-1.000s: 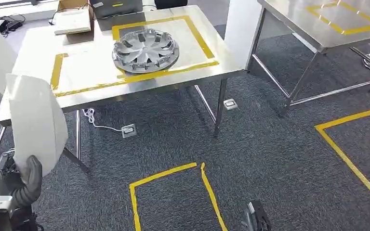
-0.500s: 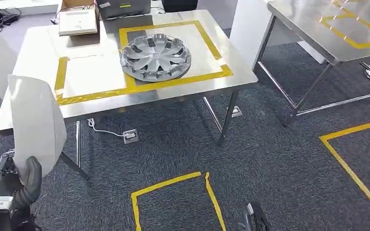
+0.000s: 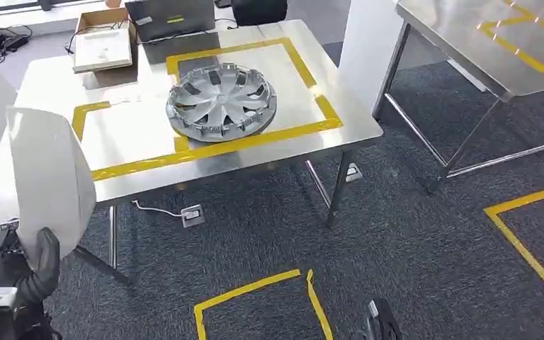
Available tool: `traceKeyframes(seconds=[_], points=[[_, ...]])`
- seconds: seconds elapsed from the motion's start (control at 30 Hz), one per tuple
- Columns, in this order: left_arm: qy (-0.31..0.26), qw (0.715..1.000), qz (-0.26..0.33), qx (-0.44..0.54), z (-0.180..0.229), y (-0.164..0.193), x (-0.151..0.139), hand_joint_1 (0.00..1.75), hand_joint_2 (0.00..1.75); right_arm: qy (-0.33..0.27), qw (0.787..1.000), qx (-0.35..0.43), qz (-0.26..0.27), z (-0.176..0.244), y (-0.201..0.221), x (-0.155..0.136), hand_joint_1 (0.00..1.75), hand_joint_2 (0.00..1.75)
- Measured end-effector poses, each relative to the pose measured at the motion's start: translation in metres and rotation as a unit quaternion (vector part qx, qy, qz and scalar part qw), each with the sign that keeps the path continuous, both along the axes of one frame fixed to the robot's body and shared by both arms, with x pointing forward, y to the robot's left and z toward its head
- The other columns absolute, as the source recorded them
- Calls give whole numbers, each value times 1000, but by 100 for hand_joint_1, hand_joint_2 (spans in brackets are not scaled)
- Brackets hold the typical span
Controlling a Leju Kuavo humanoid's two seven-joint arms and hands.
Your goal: Take the parts from the cabinet and place them on the table.
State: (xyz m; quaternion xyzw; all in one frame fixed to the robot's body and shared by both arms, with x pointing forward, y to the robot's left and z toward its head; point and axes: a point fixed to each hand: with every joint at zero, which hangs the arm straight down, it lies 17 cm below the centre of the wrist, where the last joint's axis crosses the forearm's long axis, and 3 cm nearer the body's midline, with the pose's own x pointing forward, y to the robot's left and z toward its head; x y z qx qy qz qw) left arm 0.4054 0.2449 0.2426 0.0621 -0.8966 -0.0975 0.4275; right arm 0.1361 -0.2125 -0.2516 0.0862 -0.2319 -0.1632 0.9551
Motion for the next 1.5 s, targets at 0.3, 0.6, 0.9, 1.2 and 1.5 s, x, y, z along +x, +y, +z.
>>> traceKeyframes(seconds=[0.3, 0.6, 0.9, 1.2, 1.5], points=[[7, 1000, 10, 1, -3, 8, 1, 175, 175, -2, 1000, 1, -2, 1, 0, 2, 0, 0], [4, 1000, 10, 2, -2, 10, 0, 175, 175, -2, 1000, 1, -8, 1, -1, 3, 0, 0], [3, 1000, 9, 3, -1, 9, 4, 175, 175, 0, 1000, 2, -12, 0, -1, 0, 0, 0], [4, 1000, 8, 3, -2, 9, 5, 175, 175, 0, 1000, 4, -15, 0, 0, 0, 0, 0], [1, 999, 22, 31, -2, 10, 9, 175, 175, -2, 1000, 7, -26, 1, -1, 3, 0, 0]])
